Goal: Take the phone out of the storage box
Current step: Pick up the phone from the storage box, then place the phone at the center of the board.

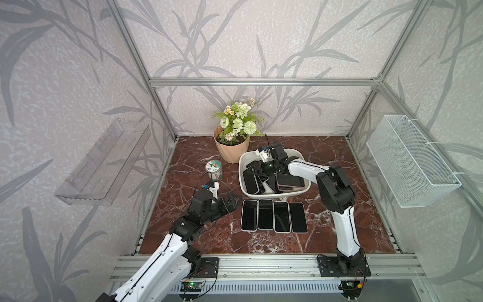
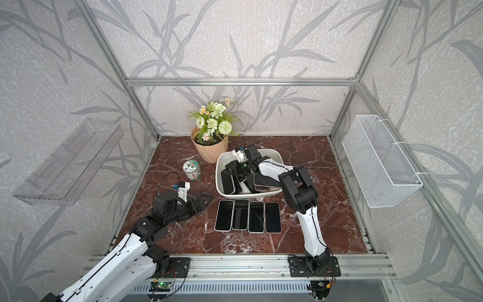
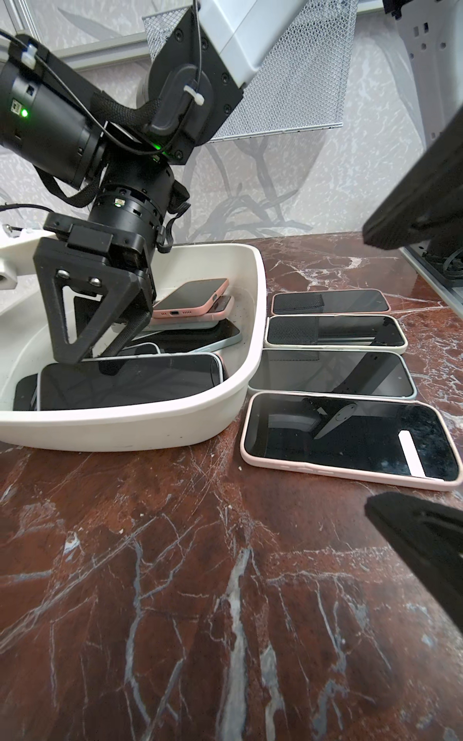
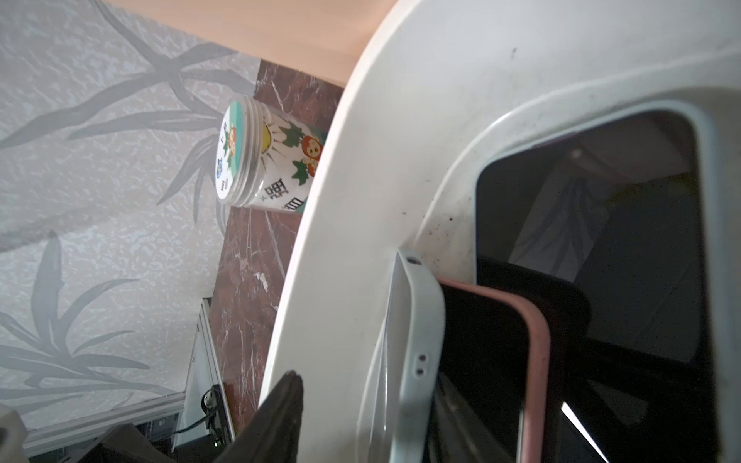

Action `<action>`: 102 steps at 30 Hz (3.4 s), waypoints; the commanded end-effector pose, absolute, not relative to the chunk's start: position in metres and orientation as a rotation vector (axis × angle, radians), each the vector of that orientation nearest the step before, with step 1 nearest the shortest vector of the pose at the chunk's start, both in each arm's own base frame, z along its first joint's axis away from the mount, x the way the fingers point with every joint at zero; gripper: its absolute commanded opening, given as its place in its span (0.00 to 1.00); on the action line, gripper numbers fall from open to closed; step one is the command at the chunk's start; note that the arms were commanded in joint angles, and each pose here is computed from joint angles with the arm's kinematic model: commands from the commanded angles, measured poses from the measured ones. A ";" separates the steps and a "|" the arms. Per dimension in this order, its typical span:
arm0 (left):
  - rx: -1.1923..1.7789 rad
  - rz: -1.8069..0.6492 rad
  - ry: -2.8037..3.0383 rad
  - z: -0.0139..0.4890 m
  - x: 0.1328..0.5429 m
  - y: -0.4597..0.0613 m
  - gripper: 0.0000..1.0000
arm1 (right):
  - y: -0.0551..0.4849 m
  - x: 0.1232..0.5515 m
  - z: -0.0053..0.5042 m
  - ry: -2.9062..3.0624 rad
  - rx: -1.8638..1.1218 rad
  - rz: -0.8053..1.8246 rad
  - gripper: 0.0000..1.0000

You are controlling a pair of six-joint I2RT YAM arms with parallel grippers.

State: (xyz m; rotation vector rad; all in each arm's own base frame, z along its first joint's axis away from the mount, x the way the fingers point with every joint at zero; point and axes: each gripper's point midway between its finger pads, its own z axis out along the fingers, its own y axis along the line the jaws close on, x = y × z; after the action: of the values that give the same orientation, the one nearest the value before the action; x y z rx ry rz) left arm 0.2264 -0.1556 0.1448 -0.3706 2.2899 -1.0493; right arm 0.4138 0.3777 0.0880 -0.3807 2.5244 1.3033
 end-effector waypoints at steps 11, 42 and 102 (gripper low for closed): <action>-0.393 -1.049 2.289 0.139 0.225 -0.153 1.00 | 0.368 0.388 0.057 2.719 -0.486 1.214 0.41; -0.376 -1.103 2.236 0.158 0.221 -0.154 1.00 | 0.333 0.434 0.171 2.363 -0.215 1.348 0.00; -0.001 -1.082 2.303 0.163 0.224 -0.240 1.00 | 0.092 0.221 0.057 3.021 0.236 0.426 0.00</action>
State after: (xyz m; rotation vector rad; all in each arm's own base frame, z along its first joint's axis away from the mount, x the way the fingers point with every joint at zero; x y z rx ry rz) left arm 0.2225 -0.2447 0.1670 -0.0031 2.3083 -1.1110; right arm 0.2165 0.0885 0.0601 0.2608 3.0359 0.4215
